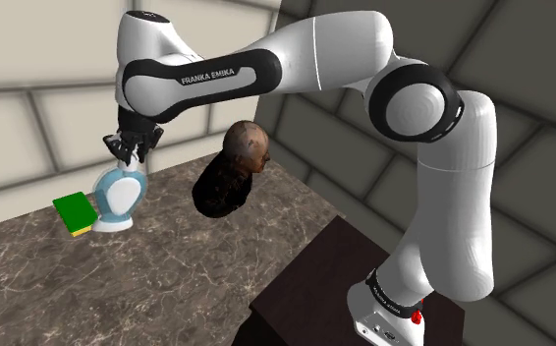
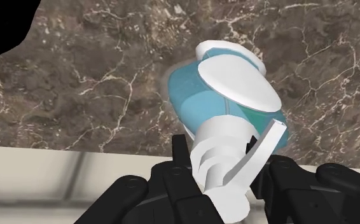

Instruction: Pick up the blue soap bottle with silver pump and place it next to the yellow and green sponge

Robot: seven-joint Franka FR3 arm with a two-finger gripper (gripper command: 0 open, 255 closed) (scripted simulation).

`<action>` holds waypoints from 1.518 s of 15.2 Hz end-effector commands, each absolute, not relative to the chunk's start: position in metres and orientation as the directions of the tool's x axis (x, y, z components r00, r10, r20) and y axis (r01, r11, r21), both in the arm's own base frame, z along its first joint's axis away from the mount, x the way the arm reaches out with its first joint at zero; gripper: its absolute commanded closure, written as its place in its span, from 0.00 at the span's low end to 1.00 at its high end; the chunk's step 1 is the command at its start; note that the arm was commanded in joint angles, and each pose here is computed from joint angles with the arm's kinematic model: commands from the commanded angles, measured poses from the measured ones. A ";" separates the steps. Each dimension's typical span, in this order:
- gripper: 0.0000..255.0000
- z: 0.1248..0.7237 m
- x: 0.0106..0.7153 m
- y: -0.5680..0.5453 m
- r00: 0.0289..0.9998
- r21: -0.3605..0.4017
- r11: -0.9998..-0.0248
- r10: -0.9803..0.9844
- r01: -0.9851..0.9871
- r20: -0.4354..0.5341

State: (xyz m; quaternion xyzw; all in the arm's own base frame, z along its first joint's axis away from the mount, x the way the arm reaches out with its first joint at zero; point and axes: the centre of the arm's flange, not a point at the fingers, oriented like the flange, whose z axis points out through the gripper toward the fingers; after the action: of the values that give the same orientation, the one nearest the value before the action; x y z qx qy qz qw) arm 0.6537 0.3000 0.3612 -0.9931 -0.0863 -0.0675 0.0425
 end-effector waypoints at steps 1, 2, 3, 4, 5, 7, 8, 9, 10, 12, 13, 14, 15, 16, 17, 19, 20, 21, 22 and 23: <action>1.00 0.356 0.654 0.299 0.976 -0.073 -0.981 0.166 0.177 0.142; 1.00 0.356 0.654 0.299 0.976 -0.073 -0.981 0.166 0.177 0.142; 1.00 0.356 0.654 0.299 0.976 -0.073 -0.981 0.166 0.177 0.142; 1.00 0.356 0.654 0.299 0.976 -0.073 -0.981 0.166 0.177 0.142; 1.00 0.356 0.654 0.299 0.976 -0.073 -0.981 0.166 0.177 0.142; 1.00 0.356 0.654 0.299 0.976 -0.073 -0.981 0.166 0.177 0.142; 0.00 0.356 0.654 0.299 0.976 -0.073 -0.981 0.166 0.177 0.142; 0.00 0.356 0.654 0.299 0.976 -0.073 -0.981 0.166 0.177 0.142; 0.00 0.356 0.654 0.299 0.976 -0.073 -0.981 0.166 0.177 0.142; 0.00 0.356 0.654 0.299 0.976 -0.073 -0.981 0.166 0.177 0.142; 0.00 0.356 0.654 0.299 0.976 -0.073 -0.981 0.166 0.177 0.142; 0.00 0.369 0.652 0.298 0.976 -0.073 -0.981 0.166 0.177 0.142; 0.00 0.382 0.651 0.297 0.976 -0.073 -0.981 0.166 0.177 0.142; 0.00 0.396 0.649 0.295 0.976 -0.073 -0.981 0.166 0.177 0.142; 0.00 0.406 0.648 0.294 0.976 -0.073 -0.981 0.166 0.177 0.142; 0.00 0.406 0.647 0.294 0.976 -0.073 -0.981 0.166 0.177 0.142; 0.00 0.406 0.648 0.294 0.976 -0.073 -0.981 0.166 0.177 0.142; 0.00 0.406 0.648 0.294 0.976 -0.073 -0.981 0.166 0.177 0.142; 0.00 0.406 0.648 0.294 0.976 -0.073 -0.981 0.166 0.177 0.142; 0.00 0.406 0.648 0.294 0.976 -0.073 -0.981 0.166 0.177 0.142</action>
State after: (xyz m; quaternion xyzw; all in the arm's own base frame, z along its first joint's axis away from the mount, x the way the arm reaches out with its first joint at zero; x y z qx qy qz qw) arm 0.6475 0.2945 0.4057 -0.9930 -0.0864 -0.0681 0.0427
